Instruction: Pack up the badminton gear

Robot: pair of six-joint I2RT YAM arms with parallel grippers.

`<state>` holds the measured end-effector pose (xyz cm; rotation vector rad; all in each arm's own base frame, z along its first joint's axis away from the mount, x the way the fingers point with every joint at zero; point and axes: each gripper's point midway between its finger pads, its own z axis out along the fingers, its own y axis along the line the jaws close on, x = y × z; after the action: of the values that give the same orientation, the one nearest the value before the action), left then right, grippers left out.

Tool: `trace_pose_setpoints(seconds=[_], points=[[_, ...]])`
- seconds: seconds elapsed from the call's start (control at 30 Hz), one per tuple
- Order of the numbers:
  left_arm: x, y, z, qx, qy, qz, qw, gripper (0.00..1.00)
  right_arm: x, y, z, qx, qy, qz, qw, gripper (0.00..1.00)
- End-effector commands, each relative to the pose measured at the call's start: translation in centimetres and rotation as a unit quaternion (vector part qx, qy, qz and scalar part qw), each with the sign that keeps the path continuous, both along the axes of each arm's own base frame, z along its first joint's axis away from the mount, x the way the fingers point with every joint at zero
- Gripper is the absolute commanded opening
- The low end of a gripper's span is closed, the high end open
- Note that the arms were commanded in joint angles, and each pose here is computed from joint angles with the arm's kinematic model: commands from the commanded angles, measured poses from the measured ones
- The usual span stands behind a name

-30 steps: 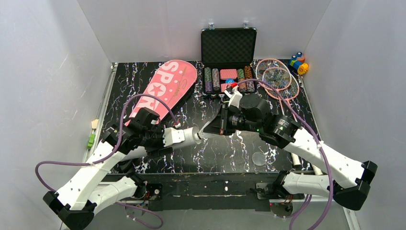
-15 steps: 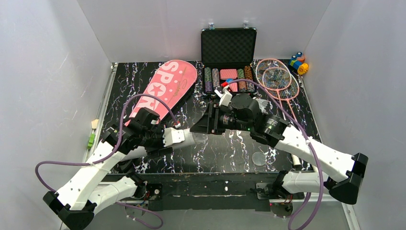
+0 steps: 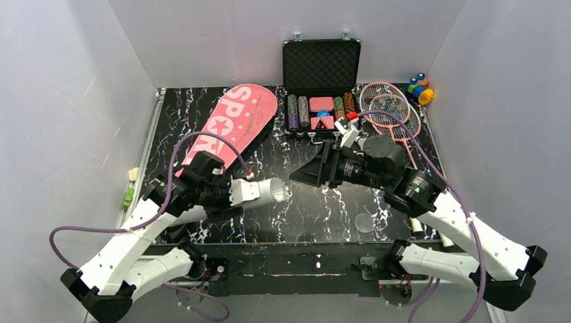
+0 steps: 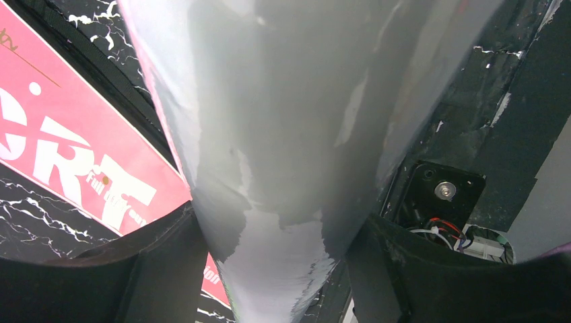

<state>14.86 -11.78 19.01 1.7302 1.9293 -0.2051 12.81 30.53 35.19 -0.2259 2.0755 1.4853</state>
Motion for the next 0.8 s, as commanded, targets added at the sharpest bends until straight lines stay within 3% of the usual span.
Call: trace_pose_setpoints(seconds=[0.0,0.1,0.43,0.77], points=[[0.7,-0.6,2.0,-0.025,-0.028,-0.002,0.999,0.25,1.1,-1.0,-5.0,-0.083,0.018,-0.023,0.996,0.78],[0.7,-0.7,2.0,-0.028,-0.026,0.0,0.999,0.25,1.4,-0.6,-7.1,-0.112,0.032,-0.024,0.993,0.79],[0.9,-1.0,2.6,-0.034,-0.028,0.003,0.999,0.25,1.5,1.9,-8.5,-0.112,0.039,0.0,0.993,0.81],[0.9,-1.2,3.3,-0.044,-0.031,0.005,0.999,0.25,1.1,3.8,-10.5,-0.146,0.05,0.005,0.988,0.75]])
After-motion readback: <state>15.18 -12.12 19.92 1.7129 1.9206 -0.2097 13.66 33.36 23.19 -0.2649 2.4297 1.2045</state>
